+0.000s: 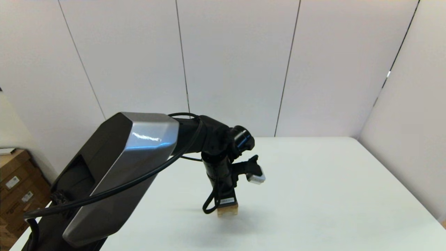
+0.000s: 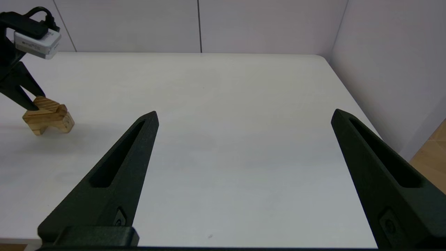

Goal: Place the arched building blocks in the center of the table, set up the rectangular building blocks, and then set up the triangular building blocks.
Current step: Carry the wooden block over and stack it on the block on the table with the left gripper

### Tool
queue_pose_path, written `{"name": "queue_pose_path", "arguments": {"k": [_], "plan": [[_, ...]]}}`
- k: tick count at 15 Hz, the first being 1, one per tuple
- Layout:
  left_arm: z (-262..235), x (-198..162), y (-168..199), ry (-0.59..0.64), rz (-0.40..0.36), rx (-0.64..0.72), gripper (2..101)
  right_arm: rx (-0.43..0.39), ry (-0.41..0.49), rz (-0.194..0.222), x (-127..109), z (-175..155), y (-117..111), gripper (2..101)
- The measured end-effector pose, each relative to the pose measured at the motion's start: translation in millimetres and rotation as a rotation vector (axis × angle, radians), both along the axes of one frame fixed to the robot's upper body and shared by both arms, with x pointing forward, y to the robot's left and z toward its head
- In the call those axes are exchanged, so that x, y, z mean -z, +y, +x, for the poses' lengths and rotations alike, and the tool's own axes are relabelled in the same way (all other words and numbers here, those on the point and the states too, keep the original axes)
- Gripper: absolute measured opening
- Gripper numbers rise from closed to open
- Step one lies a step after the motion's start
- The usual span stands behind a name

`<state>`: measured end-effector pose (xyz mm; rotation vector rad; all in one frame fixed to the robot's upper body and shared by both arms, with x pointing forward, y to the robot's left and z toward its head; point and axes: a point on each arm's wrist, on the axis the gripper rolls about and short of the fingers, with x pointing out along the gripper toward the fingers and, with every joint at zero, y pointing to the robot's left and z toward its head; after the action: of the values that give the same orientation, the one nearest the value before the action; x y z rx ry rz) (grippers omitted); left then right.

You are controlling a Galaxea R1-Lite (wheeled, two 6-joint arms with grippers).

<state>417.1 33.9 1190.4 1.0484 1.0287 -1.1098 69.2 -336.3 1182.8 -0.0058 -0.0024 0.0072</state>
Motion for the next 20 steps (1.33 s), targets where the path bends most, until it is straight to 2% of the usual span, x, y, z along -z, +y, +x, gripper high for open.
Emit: {"name": "queue_pose_path", "arguments": {"k": [11,20], "plan": [[-1.0,-7.0,1.2,-0.013,-0.008,0.0,20.7,0.0,0.0,0.0,0.0,0.0,0.0,98.0],[-1.6,-5.0,1.8,-0.016,0.021,-0.012,20.7,0.0,0.0,0.0,0.0,0.0,0.0,98.0]]}}
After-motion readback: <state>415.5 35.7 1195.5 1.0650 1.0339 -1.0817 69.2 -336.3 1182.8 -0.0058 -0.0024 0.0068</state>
